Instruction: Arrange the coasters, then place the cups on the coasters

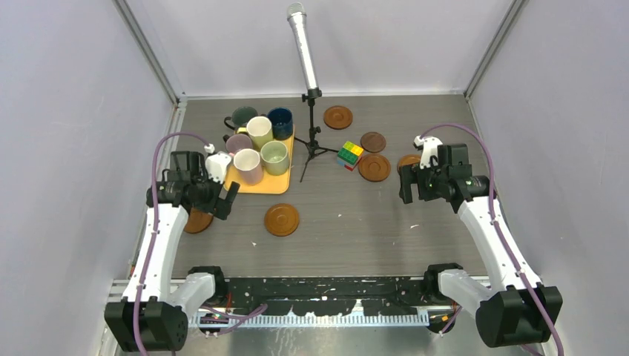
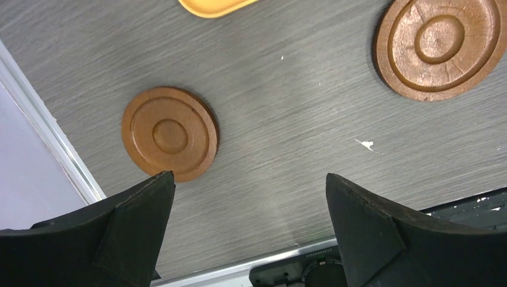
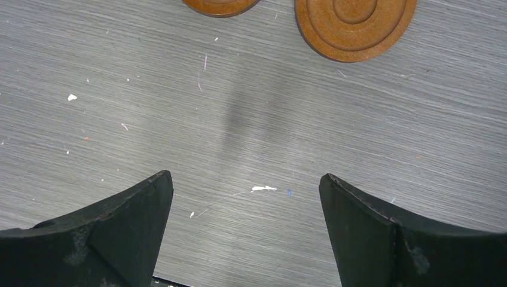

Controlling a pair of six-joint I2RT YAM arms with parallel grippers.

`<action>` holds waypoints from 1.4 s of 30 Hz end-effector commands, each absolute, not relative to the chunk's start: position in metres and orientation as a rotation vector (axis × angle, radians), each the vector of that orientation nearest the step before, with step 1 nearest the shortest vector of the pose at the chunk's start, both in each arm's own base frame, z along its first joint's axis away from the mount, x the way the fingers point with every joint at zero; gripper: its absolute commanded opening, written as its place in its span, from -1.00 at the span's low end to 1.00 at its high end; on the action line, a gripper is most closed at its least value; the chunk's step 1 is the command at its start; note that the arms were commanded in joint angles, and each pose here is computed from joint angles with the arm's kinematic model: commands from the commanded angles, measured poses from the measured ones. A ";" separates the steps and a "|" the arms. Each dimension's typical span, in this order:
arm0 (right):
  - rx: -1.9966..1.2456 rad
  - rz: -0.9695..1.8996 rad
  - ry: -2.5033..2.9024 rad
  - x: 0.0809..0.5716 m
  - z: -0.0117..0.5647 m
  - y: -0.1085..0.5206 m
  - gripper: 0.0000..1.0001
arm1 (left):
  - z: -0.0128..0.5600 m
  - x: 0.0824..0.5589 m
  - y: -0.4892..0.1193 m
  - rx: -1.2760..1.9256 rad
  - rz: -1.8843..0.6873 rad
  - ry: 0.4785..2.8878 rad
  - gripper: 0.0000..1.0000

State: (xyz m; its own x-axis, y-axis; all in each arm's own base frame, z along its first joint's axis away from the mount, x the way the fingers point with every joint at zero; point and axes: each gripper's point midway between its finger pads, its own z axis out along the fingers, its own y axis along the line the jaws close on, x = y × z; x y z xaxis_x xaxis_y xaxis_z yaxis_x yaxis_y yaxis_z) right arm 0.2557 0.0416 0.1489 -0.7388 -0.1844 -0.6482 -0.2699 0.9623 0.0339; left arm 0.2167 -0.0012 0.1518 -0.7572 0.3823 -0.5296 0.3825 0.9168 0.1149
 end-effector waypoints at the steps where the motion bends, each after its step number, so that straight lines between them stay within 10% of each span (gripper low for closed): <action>1: -0.321 0.200 2.370 0.268 0.165 0.049 0.93 | 0.178 0.240 -0.011 0.599 -0.048 2.411 0.99; 15: -0.420 0.358 2.375 0.273 0.157 0.072 0.93 | 0.171 0.312 -0.002 1.308 -0.182 2.250 0.99; 42: -0.307 -0.148 2.677 0.428 0.075 -0.008 0.68 | 0.111 0.259 0.099 0.938 -0.376 2.478 0.98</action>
State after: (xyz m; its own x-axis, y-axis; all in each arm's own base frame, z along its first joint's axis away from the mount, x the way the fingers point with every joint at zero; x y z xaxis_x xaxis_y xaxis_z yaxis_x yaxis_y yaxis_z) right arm 0.4145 0.0110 0.0746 -0.8709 -0.2451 -0.4259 -0.2140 0.9694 -0.1202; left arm 0.2688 0.0883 0.1121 -0.6700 0.5496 -0.4990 0.6750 0.7308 -0.1014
